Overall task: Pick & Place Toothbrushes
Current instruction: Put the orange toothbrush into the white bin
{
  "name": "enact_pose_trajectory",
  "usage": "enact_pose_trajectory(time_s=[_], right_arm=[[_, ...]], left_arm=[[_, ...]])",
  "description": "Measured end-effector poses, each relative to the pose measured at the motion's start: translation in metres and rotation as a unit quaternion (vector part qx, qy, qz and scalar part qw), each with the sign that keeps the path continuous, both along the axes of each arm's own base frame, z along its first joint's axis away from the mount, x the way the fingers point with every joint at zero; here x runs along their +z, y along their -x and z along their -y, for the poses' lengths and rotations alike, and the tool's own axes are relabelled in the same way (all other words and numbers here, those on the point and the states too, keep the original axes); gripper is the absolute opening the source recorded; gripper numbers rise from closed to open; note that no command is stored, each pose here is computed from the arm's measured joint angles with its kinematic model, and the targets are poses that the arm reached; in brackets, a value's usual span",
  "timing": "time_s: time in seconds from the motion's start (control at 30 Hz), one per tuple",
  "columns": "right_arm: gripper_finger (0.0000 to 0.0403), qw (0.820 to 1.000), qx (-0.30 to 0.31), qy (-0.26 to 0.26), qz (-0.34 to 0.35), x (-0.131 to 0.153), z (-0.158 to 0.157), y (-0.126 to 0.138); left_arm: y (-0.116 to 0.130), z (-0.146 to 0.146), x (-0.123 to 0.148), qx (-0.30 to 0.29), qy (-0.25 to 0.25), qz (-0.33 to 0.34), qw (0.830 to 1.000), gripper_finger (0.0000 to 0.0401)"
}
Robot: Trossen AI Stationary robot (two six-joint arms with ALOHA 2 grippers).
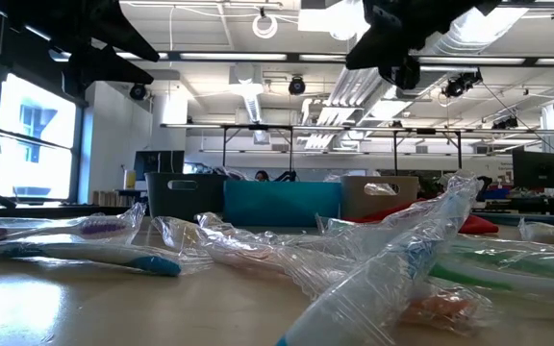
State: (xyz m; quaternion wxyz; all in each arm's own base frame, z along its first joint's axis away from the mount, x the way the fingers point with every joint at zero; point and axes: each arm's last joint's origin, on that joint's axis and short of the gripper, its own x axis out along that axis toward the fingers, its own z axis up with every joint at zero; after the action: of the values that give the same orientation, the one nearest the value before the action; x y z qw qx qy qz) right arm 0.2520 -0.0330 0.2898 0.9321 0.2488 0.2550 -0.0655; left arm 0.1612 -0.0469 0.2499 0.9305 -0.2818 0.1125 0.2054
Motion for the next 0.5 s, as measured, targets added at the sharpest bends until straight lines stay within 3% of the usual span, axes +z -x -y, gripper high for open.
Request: enact_pose_trajectory(time_s=[0.2,0.5], right_arm=[[0.0016,0.998,0.007,-0.042,-0.056,-0.009,-0.021,0.004],[0.0003,0.994,0.007,-0.048,-0.102,-0.015,-0.051,0.009]], left_arm=[[0.0,0.0,0.0,0.0,-0.001,-0.001,1.0,0.0175],[0.0,0.0,0.0,0.0,-0.001,-0.001,1.0,0.0175]])
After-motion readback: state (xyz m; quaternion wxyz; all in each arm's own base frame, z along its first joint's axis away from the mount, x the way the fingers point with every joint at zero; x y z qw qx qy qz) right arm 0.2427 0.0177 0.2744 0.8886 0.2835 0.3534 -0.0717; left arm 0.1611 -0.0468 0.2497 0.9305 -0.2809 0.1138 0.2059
